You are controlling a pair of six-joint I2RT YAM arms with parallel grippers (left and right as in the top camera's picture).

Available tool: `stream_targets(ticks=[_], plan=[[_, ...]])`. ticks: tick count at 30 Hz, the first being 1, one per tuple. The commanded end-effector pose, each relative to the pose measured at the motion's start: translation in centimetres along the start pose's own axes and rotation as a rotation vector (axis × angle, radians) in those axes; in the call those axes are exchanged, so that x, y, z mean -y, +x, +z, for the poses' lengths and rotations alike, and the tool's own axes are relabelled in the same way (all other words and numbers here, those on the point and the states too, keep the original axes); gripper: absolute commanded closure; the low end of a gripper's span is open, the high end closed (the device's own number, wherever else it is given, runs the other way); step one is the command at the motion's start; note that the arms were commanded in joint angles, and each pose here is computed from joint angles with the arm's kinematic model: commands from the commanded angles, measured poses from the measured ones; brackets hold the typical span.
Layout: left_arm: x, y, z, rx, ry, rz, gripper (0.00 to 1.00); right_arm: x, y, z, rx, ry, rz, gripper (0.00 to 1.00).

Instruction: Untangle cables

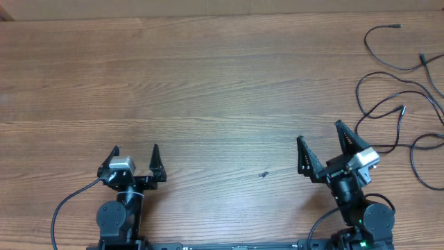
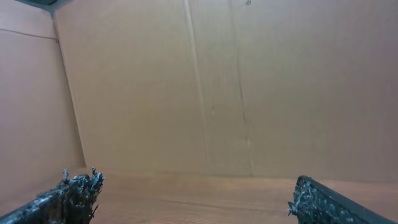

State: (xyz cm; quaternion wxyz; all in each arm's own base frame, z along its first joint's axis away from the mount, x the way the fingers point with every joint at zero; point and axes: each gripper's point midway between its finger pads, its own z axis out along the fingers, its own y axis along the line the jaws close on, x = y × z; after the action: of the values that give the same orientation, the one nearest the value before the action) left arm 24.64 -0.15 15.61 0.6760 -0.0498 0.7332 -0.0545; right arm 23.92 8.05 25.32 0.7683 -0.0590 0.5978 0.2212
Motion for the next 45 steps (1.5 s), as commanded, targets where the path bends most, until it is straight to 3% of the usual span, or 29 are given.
stream_targets(ticks=[1, 22, 36, 45], plan=[[-0.2, 0.0, 0.0, 0.004, -0.011, 0.019, 0.01, 0.5, 0.5, -0.4, 0.004, 0.024, -0.009, 0.00], [-0.2, 0.0, 0.0, 0.004, -0.011, 0.019, 0.00, 0.6, 0.8, -1.8, -0.011, 0.040, -0.033, 0.00], [-0.2, 0.0, 0.0, 0.004, -0.011, 0.019, 0.00, 2.0, 7.5, -2.9, -0.289, 0.094, -0.020, 0.00], [-0.2, 0.0, 0.0, 0.004, -0.011, 0.019, 0.00, 1.9, 7.5, -2.9, -0.289, 0.091, -0.035, 0.00]])
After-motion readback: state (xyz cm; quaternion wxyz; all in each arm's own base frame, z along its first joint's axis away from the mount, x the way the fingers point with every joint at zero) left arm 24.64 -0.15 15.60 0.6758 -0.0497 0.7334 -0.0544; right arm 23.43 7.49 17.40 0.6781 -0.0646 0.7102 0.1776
